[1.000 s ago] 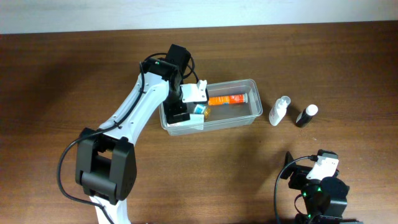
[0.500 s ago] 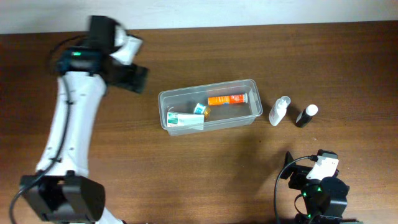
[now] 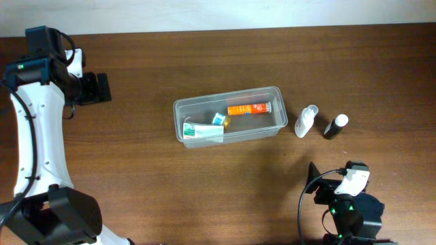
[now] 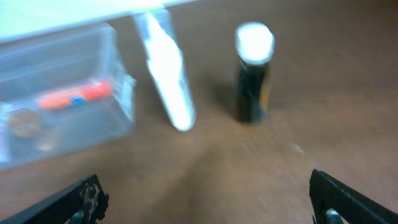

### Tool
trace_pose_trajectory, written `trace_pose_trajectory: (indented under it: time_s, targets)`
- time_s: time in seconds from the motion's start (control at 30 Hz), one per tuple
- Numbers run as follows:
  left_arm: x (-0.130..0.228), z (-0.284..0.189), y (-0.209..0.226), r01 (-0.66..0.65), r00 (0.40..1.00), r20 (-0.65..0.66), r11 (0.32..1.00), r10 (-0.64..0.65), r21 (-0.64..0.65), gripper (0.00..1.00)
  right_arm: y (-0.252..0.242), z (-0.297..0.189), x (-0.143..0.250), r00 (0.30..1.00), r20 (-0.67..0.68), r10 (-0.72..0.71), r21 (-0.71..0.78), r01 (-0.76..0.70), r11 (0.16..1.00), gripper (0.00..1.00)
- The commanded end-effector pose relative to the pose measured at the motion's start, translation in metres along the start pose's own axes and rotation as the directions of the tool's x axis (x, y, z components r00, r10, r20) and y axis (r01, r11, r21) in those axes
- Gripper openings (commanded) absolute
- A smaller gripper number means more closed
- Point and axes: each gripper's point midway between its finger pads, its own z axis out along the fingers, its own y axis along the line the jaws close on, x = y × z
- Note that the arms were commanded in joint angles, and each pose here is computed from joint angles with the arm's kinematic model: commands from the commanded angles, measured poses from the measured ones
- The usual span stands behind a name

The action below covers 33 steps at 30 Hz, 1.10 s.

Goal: Pack container
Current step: 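Lift the left arm away to a raised pose, then reach right gripper to the white spray bottle and grasp it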

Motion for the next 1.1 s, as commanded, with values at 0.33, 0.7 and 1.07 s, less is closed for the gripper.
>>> trace_pose_trajectory:
  time_s: [0.33,0.7,1.07]
  targets:
    - [-0.004,-0.01,0.001,0.016,0.999,0.032,1.0,-0.016,0.002,0.99,0.047,-0.041,-0.143,0.993,-0.105,0.052,-0.093,-0.062,0.994,0.98]
    - [-0.004,-0.01,0.001,0.016,0.999,0.032,1.0,-0.016,0.002,0.99,0.043,0.055,-0.163,0.798,-0.583,0.154,0.017,-0.177,0.984,0.98]
    - [-0.004,-0.01,0.001,0.016,0.999,0.032,1.0,-0.016,0.002,0.99,0.027,0.156,-0.057,0.601,-0.783,0.16,0.17,-0.041,0.985,0.75]
